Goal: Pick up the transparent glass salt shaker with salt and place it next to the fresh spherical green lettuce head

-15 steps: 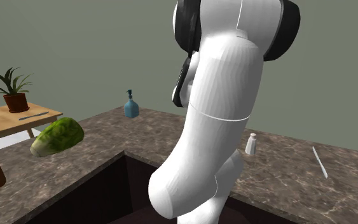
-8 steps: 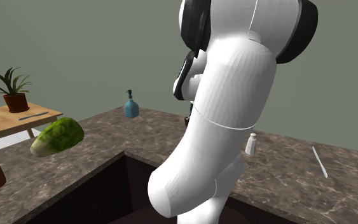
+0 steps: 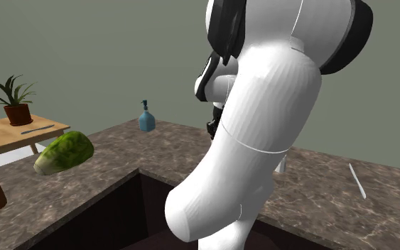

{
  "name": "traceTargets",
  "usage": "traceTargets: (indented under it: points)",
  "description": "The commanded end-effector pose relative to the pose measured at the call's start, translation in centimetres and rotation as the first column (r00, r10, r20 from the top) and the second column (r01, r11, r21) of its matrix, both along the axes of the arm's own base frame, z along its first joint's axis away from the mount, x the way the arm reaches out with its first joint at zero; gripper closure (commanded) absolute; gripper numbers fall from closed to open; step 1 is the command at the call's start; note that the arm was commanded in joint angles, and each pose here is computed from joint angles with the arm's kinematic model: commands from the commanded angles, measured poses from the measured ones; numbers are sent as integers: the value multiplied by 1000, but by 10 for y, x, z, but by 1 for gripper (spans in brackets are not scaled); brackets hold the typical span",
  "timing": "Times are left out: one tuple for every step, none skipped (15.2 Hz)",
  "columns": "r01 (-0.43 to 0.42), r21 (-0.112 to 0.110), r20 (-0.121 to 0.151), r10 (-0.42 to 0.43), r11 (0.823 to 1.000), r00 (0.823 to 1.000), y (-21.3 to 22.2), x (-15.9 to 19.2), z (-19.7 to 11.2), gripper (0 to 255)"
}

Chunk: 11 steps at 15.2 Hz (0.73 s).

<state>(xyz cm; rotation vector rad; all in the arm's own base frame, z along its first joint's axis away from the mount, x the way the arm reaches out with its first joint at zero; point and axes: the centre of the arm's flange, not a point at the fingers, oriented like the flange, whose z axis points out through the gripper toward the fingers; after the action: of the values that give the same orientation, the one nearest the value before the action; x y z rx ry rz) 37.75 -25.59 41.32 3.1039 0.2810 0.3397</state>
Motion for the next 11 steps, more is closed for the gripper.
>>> traceTargets:
  points:
    - [0,0,0,0,1000,1000,0,0,12,255]
    - [0,0,0,0,1000,1000,0,0,17,255]
    - [0,0,0,0,1000,1000,0,0,23,255]
    - [0,0,0,0,1000,1000,0,0,28,255]
    - [0,0,0,0,1000,1000,0,0,33,255]
    - [0,0,0,0,1000,1000,0,0,38,255]
    - [0,0,0,0,1000,1000,0,0,44,255]
    - [0,0,0,0,1000,1000,0,0,49,255]
    - [0,0,0,0,1000,1000,0,0,54,255]
    - [0,0,0,0,1000,1000,0,0,60,255]
    - [0,0,0,0,1000,1000,0,0,65,255]
